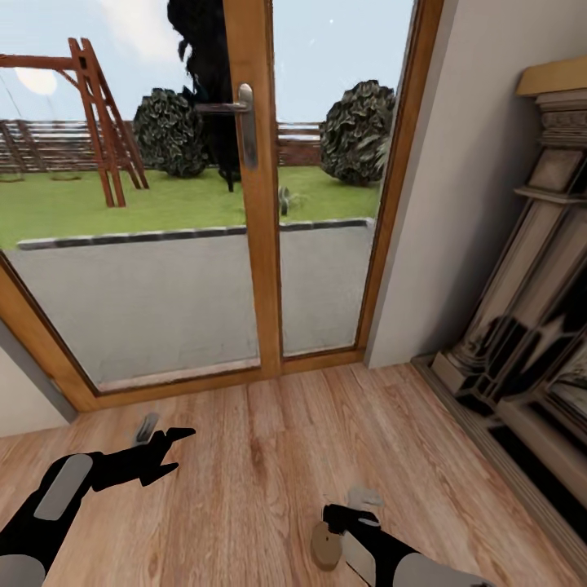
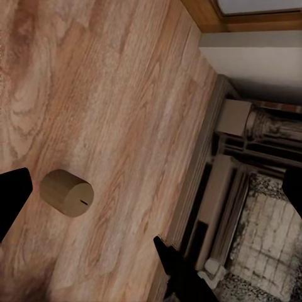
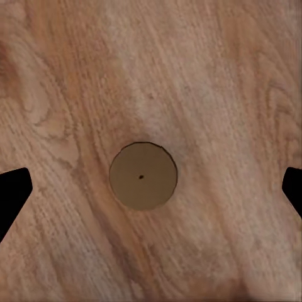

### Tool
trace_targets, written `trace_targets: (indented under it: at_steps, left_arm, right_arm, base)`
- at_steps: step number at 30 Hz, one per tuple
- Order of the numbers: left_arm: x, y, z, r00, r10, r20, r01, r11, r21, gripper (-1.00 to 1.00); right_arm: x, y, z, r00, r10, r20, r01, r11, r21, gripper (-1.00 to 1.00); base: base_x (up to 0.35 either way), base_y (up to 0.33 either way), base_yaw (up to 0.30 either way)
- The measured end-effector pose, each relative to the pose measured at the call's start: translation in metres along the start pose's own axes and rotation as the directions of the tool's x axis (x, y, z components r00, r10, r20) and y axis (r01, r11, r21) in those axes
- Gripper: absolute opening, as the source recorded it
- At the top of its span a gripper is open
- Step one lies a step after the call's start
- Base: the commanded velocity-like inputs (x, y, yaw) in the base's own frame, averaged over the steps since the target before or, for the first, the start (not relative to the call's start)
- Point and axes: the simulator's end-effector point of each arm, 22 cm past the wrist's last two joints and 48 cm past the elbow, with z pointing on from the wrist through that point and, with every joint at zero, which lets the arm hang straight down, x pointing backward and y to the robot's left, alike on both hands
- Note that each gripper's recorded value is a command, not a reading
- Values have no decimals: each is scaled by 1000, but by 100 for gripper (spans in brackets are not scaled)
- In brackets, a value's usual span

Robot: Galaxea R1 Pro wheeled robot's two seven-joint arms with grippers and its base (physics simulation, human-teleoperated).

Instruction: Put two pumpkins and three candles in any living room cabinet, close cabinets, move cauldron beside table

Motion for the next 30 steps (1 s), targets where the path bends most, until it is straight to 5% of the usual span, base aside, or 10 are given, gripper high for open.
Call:
trace_targets:
  at_steps: [7,16,30]
  left_arm:
    - [2,13,8,1000,-1,0,1,1000,0,100]
    - [6,29,18,1000,-1,0,1,1000,0,100]
    - [11,55,32,1000,1,1,-1,1000,0,100]
  right_arm:
    - [14,-10,12,1000,-2,2,2,1000,15,100]
    - [66,-48,28,997,-24,-79,31,996,85,100]
    - [124,-72,47,990,-34,-135,49,992,114,100]
  base:
    - [0,0,0]
    - [0,0,0]
    - [0,0,0]
